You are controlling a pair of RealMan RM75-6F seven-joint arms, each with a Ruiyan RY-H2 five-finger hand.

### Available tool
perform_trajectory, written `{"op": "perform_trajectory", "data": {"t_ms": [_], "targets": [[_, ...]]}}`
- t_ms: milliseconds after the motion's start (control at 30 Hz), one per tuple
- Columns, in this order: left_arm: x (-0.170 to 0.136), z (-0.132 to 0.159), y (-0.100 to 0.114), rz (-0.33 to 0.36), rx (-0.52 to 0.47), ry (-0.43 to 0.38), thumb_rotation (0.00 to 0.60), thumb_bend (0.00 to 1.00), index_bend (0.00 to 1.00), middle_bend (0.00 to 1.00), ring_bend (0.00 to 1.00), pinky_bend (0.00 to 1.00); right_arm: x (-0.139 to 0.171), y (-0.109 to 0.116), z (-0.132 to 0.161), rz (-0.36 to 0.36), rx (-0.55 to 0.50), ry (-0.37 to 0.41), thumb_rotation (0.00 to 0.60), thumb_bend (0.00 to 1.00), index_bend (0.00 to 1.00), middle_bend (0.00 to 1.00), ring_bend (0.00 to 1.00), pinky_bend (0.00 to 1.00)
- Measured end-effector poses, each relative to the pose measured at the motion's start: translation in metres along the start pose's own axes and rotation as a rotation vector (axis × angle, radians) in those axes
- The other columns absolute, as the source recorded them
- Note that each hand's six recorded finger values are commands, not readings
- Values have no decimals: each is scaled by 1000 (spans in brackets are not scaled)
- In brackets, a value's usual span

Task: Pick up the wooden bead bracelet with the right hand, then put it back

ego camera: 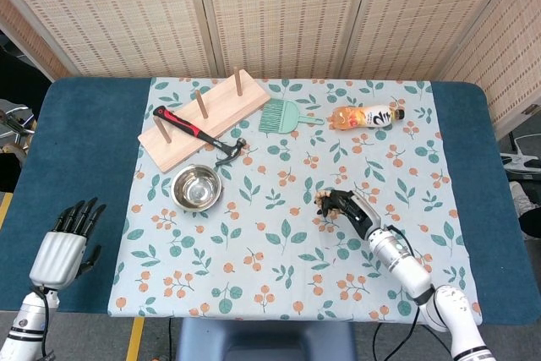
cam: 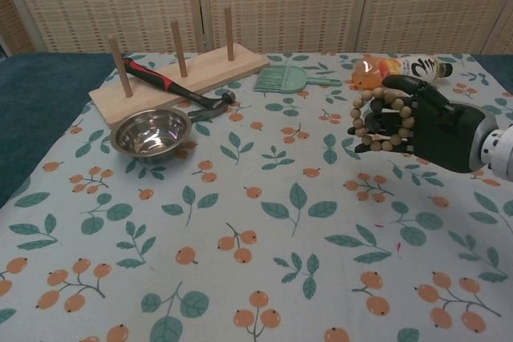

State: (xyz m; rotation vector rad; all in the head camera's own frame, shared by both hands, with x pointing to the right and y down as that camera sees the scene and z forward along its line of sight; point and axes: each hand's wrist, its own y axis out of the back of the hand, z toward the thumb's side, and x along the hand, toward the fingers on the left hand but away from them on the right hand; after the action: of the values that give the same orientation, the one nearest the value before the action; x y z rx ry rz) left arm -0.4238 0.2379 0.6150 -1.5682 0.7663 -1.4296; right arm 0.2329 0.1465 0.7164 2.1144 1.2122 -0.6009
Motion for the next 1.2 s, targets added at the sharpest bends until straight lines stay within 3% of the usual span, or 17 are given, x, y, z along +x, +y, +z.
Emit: {"op": "perform_trajectory", "data": {"t_ms": [200,367,500,633,733,833,933,1067,1200], "targets": [[0,0,0,0,0,0,600,441,0,0,0,158,2,0,-3,16,-7,-3,353,404,532,646,273,398],[0,0,0,1,0,-1,600,442,0,0,0,158,3,-2,-4,36,11,-4,395,517,528,646,256,387],[0,0,0,0,-1,-1,600,442,0,0,0,158,4,-7,-6,60,29,-6,282,538,518,646,235,358],[0,1,1,3,-2,-2,600,441,0,0,0,158,5,-13,-7,95,56,-2,278,627,518,646,230,354],[-1,0,1,2,-2,-2,600,441,0,0,0,158,5,-14,-8,98,57,3,263,637,518,646,229,354],[-1,0,1,3,-2,-1,600,442,0,0,0,159,6,-14,-9,103,60,-1,278,646,518,646,229,353],[-1,0,1,4,-1,0,600,442,0,0,0,158,6,-15,-10,110,55,-2,297,742,520,646,229,353],[-1,0,2,5,-1,0,600,442,0,0,0,159,5,-16,-10,116,57,-1,337,955,517,646,225,353],[0,0,1,3,0,0,600,441,0,0,0,160,5,-16,-8,119,62,4,404,1000,492,646,214,351]]}}
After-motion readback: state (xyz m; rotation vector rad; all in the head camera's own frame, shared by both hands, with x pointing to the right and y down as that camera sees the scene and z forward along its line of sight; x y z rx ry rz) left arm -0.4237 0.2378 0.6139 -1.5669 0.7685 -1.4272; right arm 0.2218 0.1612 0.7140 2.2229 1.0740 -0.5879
